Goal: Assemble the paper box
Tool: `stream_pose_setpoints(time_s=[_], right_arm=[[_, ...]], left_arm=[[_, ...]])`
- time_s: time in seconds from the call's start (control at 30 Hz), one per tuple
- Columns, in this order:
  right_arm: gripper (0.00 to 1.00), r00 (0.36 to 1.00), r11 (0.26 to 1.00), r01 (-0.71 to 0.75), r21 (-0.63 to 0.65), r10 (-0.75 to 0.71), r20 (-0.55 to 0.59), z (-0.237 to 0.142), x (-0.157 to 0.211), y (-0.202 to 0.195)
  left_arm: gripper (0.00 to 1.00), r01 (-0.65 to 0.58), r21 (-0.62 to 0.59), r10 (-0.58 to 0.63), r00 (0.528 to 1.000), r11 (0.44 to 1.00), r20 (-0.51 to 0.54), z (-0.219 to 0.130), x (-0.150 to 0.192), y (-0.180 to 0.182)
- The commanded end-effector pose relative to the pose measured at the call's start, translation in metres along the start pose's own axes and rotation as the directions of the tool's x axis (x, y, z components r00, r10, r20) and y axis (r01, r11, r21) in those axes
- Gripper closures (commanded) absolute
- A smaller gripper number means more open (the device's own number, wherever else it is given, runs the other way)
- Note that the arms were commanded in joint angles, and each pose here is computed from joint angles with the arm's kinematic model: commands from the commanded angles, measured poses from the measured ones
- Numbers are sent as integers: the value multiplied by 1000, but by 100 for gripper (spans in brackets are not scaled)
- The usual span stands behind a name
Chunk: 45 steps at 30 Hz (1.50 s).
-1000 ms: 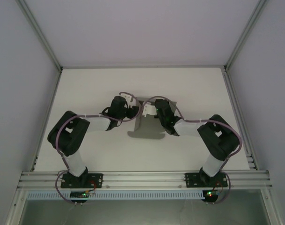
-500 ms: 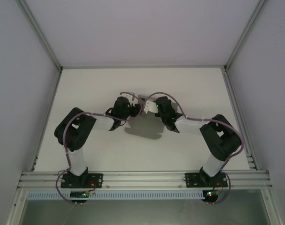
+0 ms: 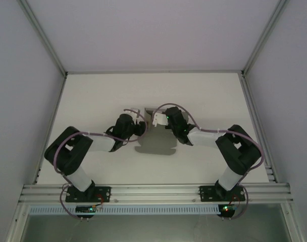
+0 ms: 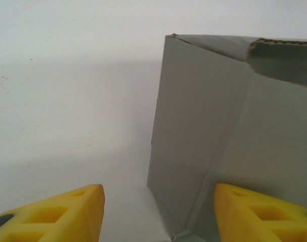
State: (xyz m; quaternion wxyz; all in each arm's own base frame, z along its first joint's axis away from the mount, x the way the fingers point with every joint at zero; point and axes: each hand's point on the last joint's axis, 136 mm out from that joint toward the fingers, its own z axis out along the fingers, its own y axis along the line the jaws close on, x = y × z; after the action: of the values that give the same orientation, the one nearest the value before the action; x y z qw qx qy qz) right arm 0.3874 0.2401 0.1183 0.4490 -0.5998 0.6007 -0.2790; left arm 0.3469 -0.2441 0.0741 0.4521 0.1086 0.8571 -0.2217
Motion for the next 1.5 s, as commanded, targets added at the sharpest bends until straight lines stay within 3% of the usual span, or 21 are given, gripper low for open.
stream_pose_setpoints(time_s=[0.0, 0.4, 0.47, 0.8, 1.3, 1.47], right_arm=[[100, 996, 995, 84, 57, -85, 13, -9, -9, -6], [100, 979, 957, 200, 211, -205, 3, -22, -33, -29], [100, 978, 957, 204, 209, -208, 1, -22, -34, -25], [100, 976, 961, 218, 168, -219, -16, -20, -31, 2], [100, 972, 969, 233, 83, -230, -41, -18, -23, 34], [100, 973, 971, 229, 63, -228, -31, -17, -23, 40]], left_arm=[[41, -56, 17, 56, 998, 998, 28, -11, -4, -4], [43, -99, -26, 100, 994, 995, 44, -32, 3, 9], [49, -115, -42, 117, 992, 992, 43, -29, 2, 11], [51, -142, -80, 148, 986, 987, 77, -16, -10, 16], [41, -165, 13, 162, 978, 986, 129, 8, -22, 3], [45, -145, -17, 146, 977, 989, 156, 16, -33, 6]])
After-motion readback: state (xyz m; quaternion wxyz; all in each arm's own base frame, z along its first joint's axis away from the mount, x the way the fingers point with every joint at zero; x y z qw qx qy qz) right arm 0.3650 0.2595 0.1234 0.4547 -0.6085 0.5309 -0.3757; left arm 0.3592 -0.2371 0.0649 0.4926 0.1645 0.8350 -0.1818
